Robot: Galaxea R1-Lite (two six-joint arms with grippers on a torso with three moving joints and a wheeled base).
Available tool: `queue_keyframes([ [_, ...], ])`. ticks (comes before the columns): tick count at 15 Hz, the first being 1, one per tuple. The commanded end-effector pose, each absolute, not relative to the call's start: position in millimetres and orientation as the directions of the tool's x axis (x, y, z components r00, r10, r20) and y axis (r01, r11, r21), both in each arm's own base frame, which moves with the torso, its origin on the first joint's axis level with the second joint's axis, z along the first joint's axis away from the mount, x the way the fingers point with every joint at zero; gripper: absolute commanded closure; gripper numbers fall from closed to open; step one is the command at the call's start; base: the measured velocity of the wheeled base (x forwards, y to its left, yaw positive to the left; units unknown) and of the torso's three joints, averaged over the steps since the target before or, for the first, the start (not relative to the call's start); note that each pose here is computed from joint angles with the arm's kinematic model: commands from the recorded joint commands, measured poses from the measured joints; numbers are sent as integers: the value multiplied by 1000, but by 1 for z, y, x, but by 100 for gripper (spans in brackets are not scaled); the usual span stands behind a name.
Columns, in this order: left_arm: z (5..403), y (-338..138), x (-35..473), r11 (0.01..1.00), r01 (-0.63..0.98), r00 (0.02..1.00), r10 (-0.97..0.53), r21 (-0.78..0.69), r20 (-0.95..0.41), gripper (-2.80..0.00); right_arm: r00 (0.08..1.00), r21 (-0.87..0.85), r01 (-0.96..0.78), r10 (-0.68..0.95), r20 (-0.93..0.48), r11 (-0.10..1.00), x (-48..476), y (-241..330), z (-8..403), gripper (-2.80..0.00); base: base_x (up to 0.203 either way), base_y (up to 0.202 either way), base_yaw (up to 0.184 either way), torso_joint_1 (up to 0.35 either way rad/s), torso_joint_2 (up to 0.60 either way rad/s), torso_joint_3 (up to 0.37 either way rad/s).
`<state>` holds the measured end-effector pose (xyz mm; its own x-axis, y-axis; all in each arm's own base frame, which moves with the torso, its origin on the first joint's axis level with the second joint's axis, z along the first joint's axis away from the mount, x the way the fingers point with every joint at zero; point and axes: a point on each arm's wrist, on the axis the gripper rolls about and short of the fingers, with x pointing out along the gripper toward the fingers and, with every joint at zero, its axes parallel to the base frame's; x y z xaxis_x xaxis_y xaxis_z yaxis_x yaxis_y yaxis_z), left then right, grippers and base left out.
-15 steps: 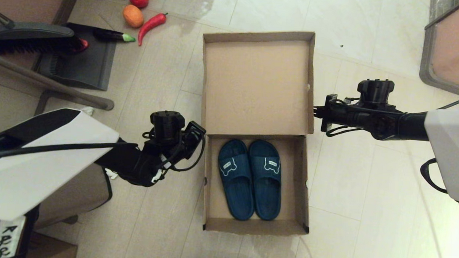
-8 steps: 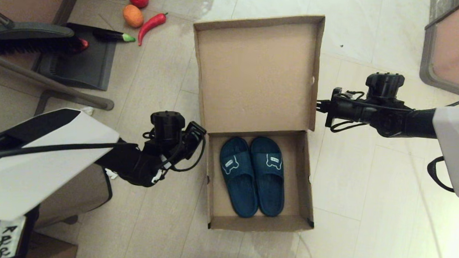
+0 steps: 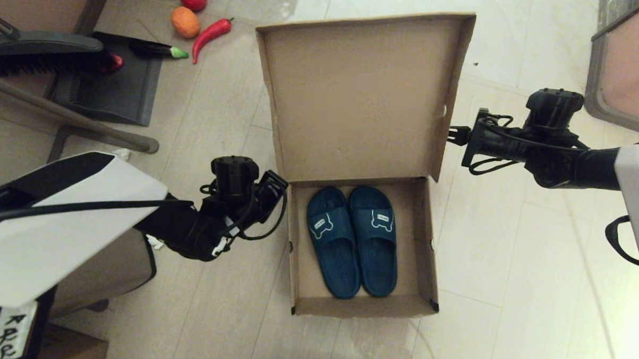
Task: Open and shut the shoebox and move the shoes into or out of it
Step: Close the shoe box
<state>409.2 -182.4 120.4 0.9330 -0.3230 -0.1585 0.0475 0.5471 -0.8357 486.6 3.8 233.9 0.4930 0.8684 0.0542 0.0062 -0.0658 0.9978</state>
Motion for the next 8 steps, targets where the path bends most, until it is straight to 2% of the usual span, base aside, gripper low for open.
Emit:
queue_keyframes([
  [1, 120, -183, 409, 542, 48, 934, -323, -839, -155, 0, 482, 998, 2, 874, 59, -68, 484, 3, 239, 0, 0, 0, 0, 0, 0, 0],
  [8, 120, -187, 407, 548, 55, 931, -330, -835, -155, 0, 378, 996, -70, 923, 70, -47, 471, -5, 260, 0, 0, 0, 0, 0, 0, 0],
])
